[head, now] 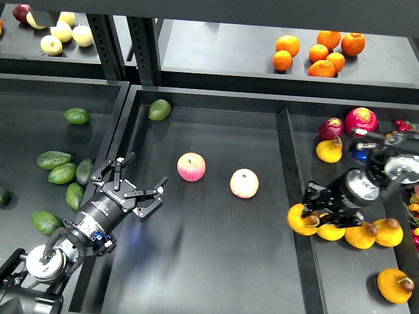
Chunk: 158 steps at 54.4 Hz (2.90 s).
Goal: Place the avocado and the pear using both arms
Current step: 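Lift the pear and lower it among the pears in the bin, then open the right gripper to release the pear and raise it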
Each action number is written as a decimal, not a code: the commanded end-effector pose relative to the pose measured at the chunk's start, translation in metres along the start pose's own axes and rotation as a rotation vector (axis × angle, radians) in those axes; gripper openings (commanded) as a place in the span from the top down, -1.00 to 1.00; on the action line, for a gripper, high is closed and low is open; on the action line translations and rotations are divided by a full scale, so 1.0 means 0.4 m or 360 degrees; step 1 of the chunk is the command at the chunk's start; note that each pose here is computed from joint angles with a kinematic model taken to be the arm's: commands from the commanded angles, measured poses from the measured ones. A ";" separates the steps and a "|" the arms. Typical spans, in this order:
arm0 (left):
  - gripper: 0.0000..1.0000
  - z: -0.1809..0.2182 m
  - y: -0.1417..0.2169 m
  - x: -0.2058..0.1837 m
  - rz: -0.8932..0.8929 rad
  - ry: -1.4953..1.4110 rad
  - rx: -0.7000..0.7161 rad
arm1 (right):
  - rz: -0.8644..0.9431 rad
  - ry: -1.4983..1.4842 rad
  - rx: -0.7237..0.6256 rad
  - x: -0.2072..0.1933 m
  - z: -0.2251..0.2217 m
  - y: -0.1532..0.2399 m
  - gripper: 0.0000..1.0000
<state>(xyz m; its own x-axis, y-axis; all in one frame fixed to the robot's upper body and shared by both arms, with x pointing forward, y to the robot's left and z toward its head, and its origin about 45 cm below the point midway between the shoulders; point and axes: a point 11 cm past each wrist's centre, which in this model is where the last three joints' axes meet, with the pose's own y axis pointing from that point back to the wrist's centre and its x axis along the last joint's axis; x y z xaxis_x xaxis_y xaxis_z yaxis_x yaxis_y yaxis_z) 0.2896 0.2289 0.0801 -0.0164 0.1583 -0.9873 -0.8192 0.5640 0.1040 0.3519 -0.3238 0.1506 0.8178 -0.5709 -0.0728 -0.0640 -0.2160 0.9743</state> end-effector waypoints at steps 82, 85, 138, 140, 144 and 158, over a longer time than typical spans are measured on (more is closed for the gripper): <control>-0.99 -0.004 0.006 0.008 0.0013 0.0008 0.0000 | -0.0138 -0.0056 -0.0312 -0.085 0.211 -0.188 0.17; -0.99 -0.004 0.006 0.008 0.0013 0.0008 0.0000 | -0.0138 -0.0056 -0.0310 -0.085 0.210 -0.187 0.09; -0.99 -0.013 0.007 0.012 0.0021 0.0012 0.0014 | -0.0136 -0.0405 0.0000 -0.037 0.215 -0.047 -0.99; -0.99 -0.013 0.007 0.012 0.0021 0.0012 0.0014 | -0.0144 -0.0448 0.0054 -0.034 0.204 -0.039 -0.99; -0.99 -0.015 0.007 0.012 0.0022 0.0012 0.0019 | -0.0171 -0.0549 0.0196 -0.029 0.175 -0.019 -0.99; -0.99 -0.013 -0.004 0.005 0.0010 0.0001 0.0030 | -0.0208 -0.0845 0.0599 0.016 0.113 0.056 -0.99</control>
<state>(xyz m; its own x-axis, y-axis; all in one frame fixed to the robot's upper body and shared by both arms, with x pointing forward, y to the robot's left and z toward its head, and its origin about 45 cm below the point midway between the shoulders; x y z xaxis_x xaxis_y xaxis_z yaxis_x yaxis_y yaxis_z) 0.2854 0.2245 0.0747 -0.0311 0.1619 -0.9863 -0.8079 0.5769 0.1202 0.3166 -0.3707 0.1477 0.4945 -0.8055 -0.3266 -0.1787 -0.4620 0.8687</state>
